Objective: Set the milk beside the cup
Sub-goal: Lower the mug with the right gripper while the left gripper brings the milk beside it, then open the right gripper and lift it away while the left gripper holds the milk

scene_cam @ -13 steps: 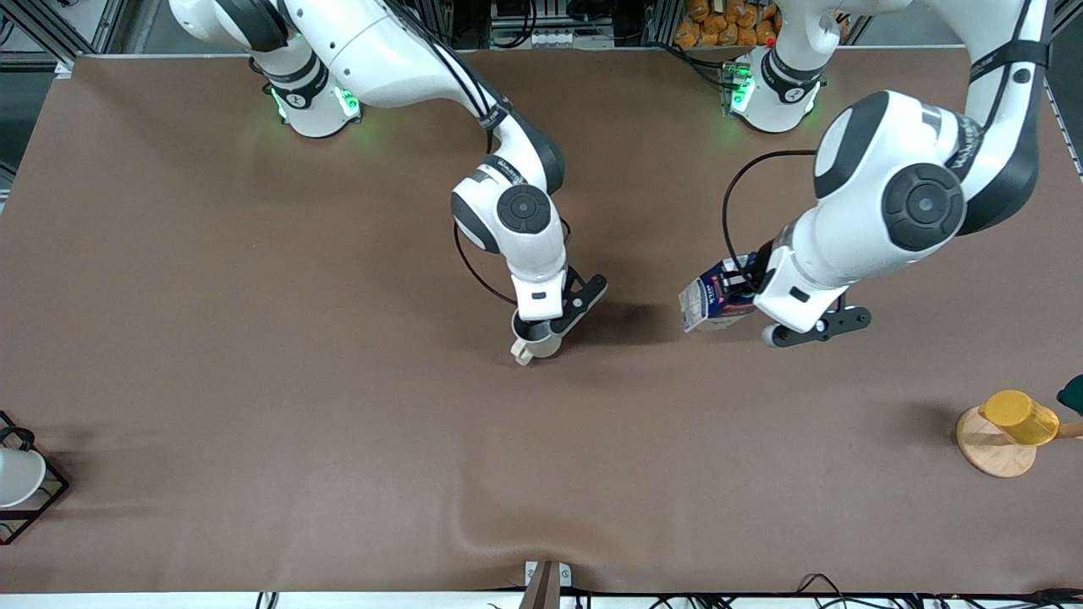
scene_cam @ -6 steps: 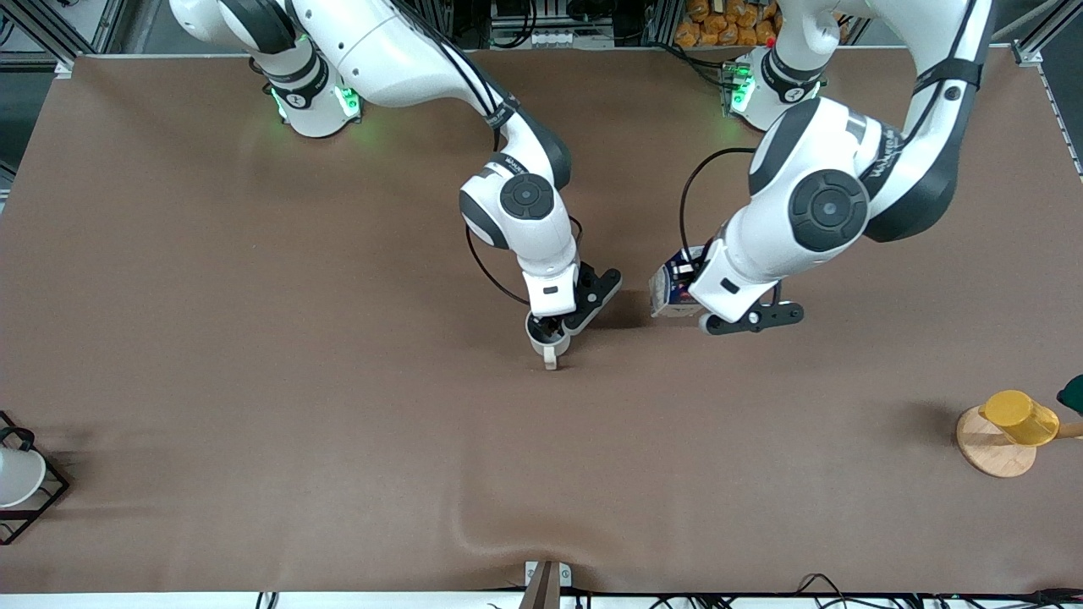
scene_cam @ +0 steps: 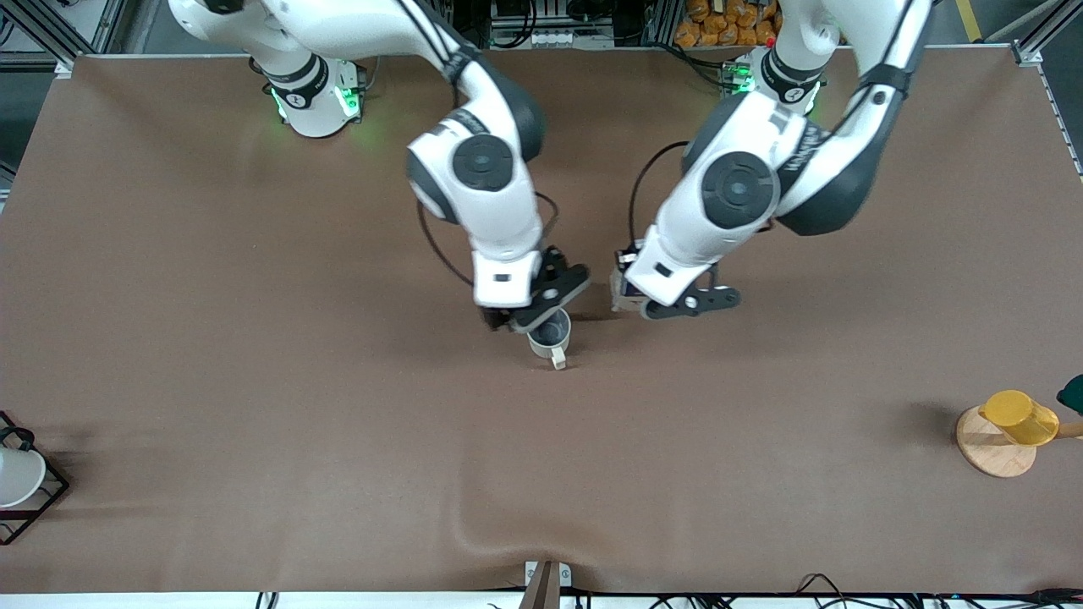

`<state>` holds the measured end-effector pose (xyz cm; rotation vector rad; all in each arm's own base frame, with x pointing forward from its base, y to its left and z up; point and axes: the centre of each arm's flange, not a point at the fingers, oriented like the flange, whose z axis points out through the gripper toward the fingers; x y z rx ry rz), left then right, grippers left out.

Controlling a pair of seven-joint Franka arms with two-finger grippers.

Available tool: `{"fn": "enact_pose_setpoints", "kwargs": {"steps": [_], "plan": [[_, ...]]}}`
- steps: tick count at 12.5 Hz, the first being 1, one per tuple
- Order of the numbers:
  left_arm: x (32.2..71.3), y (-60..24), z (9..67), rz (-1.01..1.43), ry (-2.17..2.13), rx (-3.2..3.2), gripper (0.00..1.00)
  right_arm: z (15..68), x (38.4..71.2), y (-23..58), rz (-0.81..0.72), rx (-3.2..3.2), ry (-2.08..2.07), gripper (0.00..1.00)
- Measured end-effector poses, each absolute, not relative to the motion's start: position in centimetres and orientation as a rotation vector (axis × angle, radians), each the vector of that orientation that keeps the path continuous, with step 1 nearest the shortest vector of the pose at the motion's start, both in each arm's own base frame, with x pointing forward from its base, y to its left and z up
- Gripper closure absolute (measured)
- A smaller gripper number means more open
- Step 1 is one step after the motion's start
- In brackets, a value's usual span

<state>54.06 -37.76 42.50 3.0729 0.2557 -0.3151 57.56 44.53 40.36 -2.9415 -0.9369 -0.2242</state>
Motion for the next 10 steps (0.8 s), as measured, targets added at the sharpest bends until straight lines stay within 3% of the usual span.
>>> {"fn": "enact_pose_setpoints", "kwargs": {"steps": [3, 7, 10], "plan": [[52.1, -42.6, 40.3, -0.272, 0.286, 3.063, 0.56, 41.2, 61.9, 32.8, -0.154, -3.038, -0.695, 0.0], [49.8, -47.1, 37.7, -0.185, 0.208, 3.078, 0.57, 41.7, 62.0, 24.4, 0.052, -3.086, -0.625, 0.0], [49.4, -48.3, 36.6, -0.176, 0.186, 3.072, 0.57, 42.6, 63.2, 15.9, 0.075, -3.07, -0.668, 0.0]]}}
